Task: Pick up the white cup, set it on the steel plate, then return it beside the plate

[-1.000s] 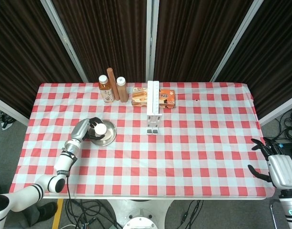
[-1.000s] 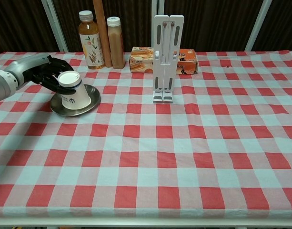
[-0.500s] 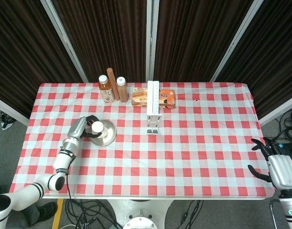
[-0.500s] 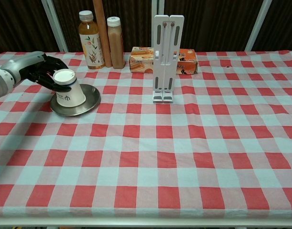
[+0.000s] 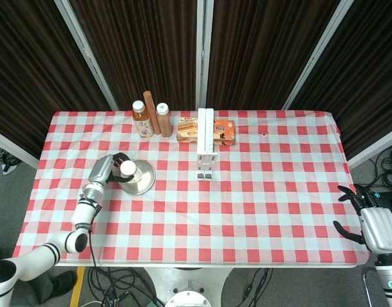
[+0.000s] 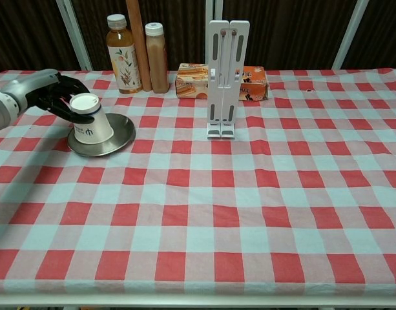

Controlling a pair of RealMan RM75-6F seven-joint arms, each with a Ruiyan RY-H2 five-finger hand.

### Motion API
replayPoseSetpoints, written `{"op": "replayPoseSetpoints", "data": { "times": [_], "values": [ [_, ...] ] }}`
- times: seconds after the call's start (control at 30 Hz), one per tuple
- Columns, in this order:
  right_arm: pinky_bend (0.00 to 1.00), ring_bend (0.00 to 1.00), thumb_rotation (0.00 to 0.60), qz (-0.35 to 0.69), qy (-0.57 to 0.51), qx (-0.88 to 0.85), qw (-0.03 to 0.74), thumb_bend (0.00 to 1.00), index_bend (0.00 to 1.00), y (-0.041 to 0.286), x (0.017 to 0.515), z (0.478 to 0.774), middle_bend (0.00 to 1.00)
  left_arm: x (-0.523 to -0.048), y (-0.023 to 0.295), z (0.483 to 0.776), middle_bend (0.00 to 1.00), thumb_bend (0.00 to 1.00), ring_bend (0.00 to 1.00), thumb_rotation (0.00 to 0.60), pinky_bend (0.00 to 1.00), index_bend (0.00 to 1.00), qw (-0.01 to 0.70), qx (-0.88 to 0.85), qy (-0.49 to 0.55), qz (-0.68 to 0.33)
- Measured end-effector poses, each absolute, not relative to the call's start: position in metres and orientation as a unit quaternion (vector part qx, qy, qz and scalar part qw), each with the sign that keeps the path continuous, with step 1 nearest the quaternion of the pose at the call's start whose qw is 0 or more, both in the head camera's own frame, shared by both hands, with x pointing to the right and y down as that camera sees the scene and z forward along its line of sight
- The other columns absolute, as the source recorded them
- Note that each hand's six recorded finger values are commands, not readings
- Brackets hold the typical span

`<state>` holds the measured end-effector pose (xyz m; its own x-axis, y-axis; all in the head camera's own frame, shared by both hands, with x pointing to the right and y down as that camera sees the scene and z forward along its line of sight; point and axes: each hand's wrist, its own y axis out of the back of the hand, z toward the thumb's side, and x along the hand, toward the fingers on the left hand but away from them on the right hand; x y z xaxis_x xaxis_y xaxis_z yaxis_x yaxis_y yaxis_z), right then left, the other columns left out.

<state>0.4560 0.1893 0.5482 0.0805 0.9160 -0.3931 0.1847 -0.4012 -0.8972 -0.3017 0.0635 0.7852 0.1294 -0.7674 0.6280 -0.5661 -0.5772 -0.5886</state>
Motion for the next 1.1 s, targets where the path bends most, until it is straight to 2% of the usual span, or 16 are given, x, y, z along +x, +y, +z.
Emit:
{"op": "replayPoseSetpoints", "data": {
  "times": [0.37,0.77,1.1],
  "values": [
    [0.18,0.1,0.6,0.531,-0.425,-0.647,0.345,0.16,0.16,0.189,0.457,0.548,0.36,-0.281,0.08,0.769,0.52,0.27,0.4,0.6,0.35,0.51,0.11,-0.778,0.422,-0.452],
    [0.18,0.1,0.6,0.53,-0.424,-0.649,0.344,0.16,0.16,0.189,0.457,0.549,0.36,-0.311,0.05,0.784,0.52,0.27,0.4,0.6,0.35,0.51,0.102,-0.732,0.459,-0.492],
    [0.18,0.1,0.6,0.529,-0.424,-0.649,0.344,0.16,0.16,0.188,0.456,0.549,0.36,-0.286,0.08,0.77,0.52,0.27,0.38,0.6,0.33,0.51,0.116,-0.778,0.409,-0.463]
  ]
}}
